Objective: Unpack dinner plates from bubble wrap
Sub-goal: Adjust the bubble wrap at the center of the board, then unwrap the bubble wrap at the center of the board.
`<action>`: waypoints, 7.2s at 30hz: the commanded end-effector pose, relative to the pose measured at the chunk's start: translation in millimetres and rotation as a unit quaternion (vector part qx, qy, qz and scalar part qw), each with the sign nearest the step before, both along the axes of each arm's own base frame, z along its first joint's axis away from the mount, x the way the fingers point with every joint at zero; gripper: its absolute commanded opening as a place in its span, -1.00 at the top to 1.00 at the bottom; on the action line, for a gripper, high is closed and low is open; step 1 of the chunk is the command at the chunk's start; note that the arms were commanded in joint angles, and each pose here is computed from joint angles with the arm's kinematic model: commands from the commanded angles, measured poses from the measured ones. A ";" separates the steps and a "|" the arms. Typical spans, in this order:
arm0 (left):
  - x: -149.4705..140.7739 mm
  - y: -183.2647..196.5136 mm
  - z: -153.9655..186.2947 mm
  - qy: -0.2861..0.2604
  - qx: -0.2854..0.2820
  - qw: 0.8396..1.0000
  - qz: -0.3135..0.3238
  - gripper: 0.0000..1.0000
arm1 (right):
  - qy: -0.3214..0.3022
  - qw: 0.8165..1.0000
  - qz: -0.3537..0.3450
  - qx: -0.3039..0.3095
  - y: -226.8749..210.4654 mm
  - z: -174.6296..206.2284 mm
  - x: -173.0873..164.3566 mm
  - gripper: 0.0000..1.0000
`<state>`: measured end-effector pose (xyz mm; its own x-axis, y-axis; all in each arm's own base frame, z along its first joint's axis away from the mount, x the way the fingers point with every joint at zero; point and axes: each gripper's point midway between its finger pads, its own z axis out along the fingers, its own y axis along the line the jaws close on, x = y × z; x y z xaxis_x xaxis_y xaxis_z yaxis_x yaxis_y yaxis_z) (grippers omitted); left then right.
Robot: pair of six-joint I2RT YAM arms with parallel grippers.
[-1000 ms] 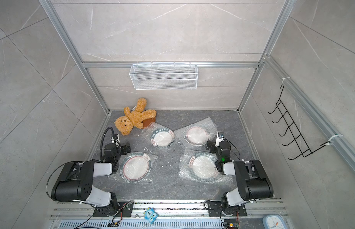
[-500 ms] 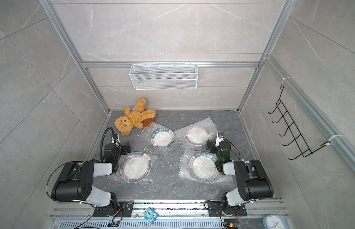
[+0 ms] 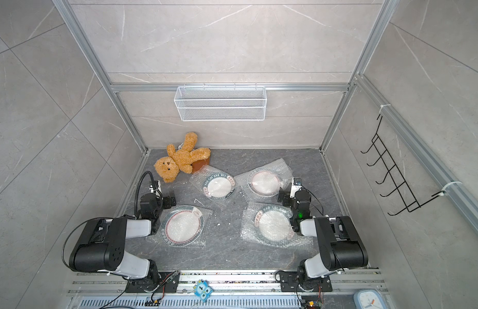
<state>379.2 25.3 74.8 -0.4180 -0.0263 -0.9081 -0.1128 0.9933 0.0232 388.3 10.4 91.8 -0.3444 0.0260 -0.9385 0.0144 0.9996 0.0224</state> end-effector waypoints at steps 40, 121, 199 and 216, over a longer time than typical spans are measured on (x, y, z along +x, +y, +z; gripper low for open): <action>-73.0 -62.4 143.8 0.005 -0.370 0.928 0.043 -1.00 | 0.007 0.957 -0.274 0.098 -72.4 92.5 -36.2 -1.00; -211.6 -397.8 26.3 0.329 0.058 0.914 -0.230 -0.79 | 0.431 0.834 0.032 0.343 99.4 -50.1 -154.7 -0.27; -174.5 -380.1 2.2 0.336 -0.022 0.918 -0.211 1.00 | 0.437 0.833 0.066 0.332 133.4 -80.1 -122.6 0.71; -163.4 -356.2 22.2 0.311 -0.180 0.903 -0.235 1.00 | 0.407 0.865 -0.073 0.283 80.0 -80.3 -146.4 1.00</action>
<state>210.8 -339.4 82.5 -0.8882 0.0939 -0.4497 0.2722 0.8961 -0.3505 263.8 135.2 49.4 -0.8781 0.4219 -0.2255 0.1974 0.7489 0.6326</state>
